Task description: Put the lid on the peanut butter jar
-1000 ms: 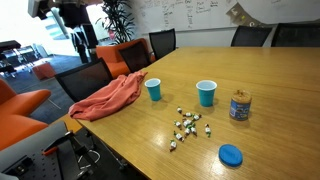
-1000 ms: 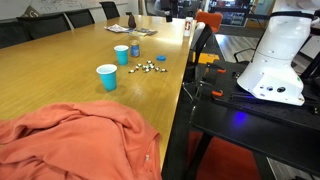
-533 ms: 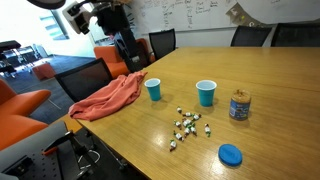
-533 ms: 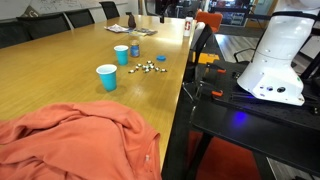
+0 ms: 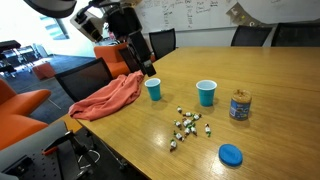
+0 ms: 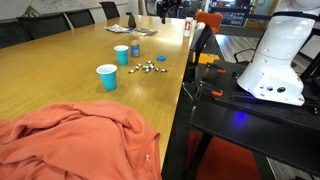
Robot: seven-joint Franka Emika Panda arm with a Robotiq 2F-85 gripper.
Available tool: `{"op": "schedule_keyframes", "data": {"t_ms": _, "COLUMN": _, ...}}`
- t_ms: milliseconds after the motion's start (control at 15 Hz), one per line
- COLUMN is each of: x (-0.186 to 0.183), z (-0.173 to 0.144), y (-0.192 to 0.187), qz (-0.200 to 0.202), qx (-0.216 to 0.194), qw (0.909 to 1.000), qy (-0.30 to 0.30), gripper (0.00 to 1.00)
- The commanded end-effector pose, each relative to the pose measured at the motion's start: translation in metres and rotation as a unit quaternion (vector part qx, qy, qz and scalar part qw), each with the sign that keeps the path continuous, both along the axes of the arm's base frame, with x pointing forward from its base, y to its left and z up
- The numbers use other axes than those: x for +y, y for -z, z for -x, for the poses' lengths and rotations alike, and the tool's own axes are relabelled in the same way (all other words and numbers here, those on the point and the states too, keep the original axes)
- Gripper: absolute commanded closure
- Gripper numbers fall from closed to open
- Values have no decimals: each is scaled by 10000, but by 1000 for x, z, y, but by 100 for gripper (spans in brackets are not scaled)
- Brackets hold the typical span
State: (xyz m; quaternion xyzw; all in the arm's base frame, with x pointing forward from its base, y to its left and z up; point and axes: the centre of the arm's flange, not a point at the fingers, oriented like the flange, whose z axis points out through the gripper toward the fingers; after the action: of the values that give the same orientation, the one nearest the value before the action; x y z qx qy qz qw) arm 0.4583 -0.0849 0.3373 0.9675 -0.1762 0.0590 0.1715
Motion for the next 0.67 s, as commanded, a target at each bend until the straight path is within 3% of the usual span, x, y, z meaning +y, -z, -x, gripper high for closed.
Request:
{"op": "schedule_keyframes", "data": {"t_ms": 0, "x": -27, "z": -16, "y": 11, "qz": -388, "qx": -187, "qw": 9986, "qy": 292, "gripper": 0}}
{"op": "schedule_keyframes", "data": {"t_ms": 333, "x": -109, "z": -40, "y": 52, "qz": -1327, "qx": -379, "qw": 9869, "qy": 829, "gripper": 0}}
{"op": "schedule_keyframes", "data": {"t_ms": 600, "x": -157, "z": -66, "y": 96, "qz": -1690, "qx": -576, "qw": 9801, "qy": 870, "gripper": 0}}
